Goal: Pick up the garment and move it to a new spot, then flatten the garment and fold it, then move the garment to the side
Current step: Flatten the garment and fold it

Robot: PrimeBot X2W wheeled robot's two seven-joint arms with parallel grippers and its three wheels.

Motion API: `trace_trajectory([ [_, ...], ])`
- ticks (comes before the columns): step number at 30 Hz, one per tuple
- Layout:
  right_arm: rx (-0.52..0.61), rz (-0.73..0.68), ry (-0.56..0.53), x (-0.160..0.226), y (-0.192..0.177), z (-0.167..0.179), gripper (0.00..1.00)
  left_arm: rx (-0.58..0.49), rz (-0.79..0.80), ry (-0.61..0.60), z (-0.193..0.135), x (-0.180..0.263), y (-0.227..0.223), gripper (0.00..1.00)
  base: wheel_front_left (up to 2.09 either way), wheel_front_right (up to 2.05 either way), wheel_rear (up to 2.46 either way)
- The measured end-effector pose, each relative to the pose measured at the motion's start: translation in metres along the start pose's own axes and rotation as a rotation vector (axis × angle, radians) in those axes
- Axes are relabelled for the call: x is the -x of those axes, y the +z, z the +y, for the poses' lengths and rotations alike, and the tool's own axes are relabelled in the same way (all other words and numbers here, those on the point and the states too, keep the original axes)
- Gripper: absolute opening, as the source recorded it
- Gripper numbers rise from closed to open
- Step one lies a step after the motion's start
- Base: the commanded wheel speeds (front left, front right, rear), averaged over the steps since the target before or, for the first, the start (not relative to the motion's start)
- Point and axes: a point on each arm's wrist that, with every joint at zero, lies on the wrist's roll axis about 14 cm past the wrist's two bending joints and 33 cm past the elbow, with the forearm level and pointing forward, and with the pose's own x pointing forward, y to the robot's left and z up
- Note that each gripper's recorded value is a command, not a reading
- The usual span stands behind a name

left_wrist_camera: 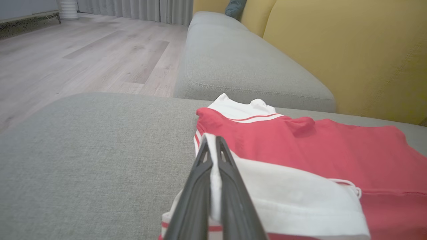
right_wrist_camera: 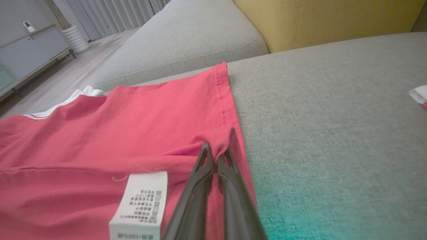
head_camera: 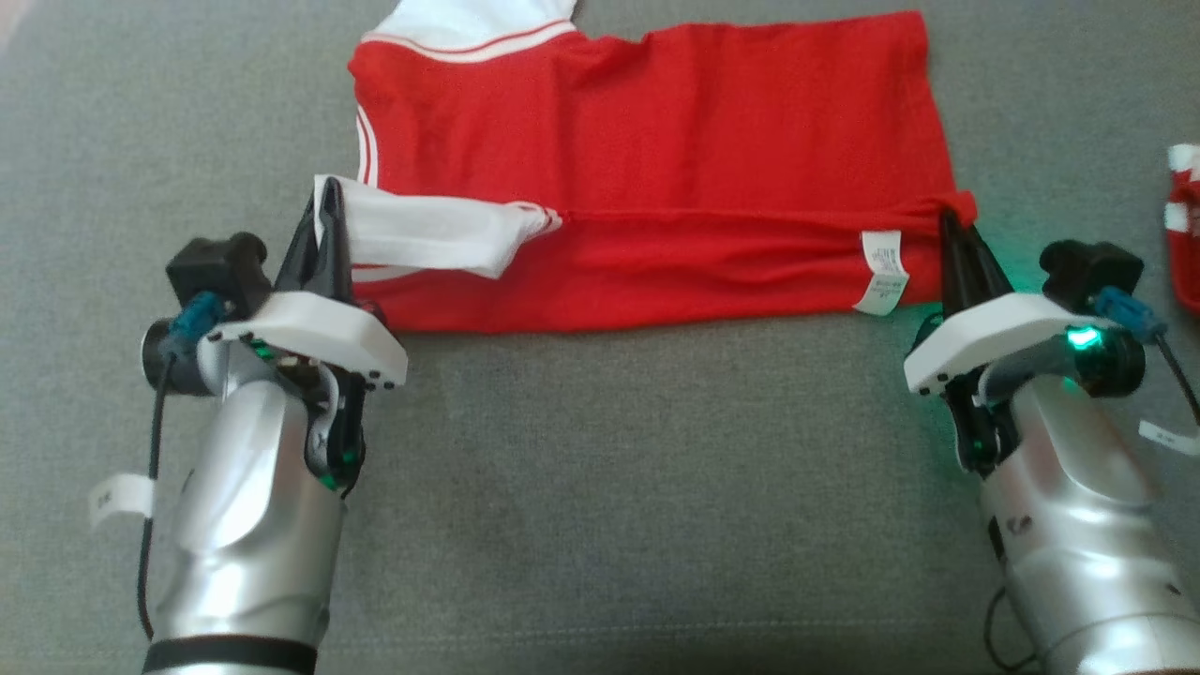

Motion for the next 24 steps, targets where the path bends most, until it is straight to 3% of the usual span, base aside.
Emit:
trace_trajectory([
  [1,0.002,0.008,-0.003,-0.003,-0.002,-0.001,0.13,0.007,0.011,0.006,0.001,-0.002,-0.004,0.09,0.00,0.00,0.00],
  [2,0.002,0.004,-0.004,-0.005,-0.003,0.000,0.79,0.015,0.018,0.019,0.004,-0.004,-0.007,0.64,0.00,0.00,0.00],
  [3,0.006,-0.002,-0.005,-0.007,-0.002,0.000,1.00,0.021,0.019,0.032,0.006,-0.005,-0.008,1.00,0.00,0.00,0.00],
  [12,-0.015,-0.135,-0.025,-0.013,0.033,-0.004,1.00,0.111,0.003,0.130,0.024,0.010,-0.012,1.00,0.00,0.00,0.00],
  [19,-0.039,-0.042,-0.067,0.013,-0.014,-0.015,1.00,0.168,0.138,0.119,0.012,0.049,-0.059,1.00,0.00,0.00,0.00],
  [24,-0.048,-0.046,-0.068,0.017,-0.013,-0.015,1.00,0.210,0.164,0.098,0.005,0.051,-0.067,1.00,0.00,0.00,0.00],
])
